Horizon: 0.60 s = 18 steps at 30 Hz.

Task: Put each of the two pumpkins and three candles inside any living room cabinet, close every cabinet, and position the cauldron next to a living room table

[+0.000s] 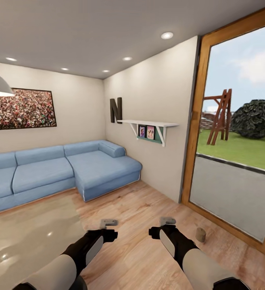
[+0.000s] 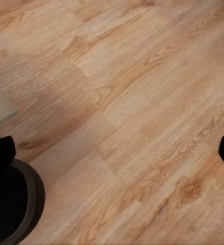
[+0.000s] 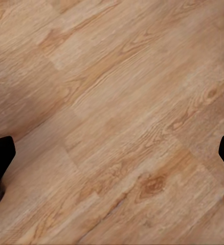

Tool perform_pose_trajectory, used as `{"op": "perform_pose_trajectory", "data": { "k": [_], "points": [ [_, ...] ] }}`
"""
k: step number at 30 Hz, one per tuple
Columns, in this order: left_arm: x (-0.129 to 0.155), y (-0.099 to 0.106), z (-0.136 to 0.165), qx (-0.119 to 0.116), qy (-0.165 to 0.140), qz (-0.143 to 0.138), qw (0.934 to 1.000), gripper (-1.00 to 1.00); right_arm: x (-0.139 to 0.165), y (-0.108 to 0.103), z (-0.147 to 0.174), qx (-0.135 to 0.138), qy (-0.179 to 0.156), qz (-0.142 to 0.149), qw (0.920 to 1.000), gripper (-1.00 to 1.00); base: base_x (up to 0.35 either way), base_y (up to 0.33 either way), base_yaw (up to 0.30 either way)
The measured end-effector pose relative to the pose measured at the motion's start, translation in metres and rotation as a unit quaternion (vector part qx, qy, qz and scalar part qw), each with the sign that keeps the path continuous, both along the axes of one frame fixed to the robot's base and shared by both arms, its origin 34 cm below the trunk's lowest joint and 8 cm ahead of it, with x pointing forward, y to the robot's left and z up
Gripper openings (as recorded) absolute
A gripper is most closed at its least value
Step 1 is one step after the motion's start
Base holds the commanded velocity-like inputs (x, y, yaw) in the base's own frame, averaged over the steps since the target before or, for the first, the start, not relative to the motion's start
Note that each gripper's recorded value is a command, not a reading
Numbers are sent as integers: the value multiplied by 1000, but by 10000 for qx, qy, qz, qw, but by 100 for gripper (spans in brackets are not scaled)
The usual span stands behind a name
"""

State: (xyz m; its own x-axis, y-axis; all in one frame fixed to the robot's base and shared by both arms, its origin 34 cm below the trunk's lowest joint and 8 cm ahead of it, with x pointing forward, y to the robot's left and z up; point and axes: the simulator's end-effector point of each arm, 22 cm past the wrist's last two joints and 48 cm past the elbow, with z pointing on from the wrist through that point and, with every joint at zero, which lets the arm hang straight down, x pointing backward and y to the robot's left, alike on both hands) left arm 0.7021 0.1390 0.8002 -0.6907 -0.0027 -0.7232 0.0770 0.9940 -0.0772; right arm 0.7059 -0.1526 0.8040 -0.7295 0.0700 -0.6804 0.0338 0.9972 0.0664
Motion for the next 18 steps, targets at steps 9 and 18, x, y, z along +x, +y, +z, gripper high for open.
{"op": "perform_pose_trajectory", "data": {
  "k": [9,18],
  "points": [
    [3,0,22,-20,-172,19,9998,100,0,0,19,-1,-53,-2,10000,100,0,0,-215],
    [5,0,43,-36,-299,29,9995,100,-1,0,36,0,-96,0,10000,100,0,0,-213]
  ]
}}
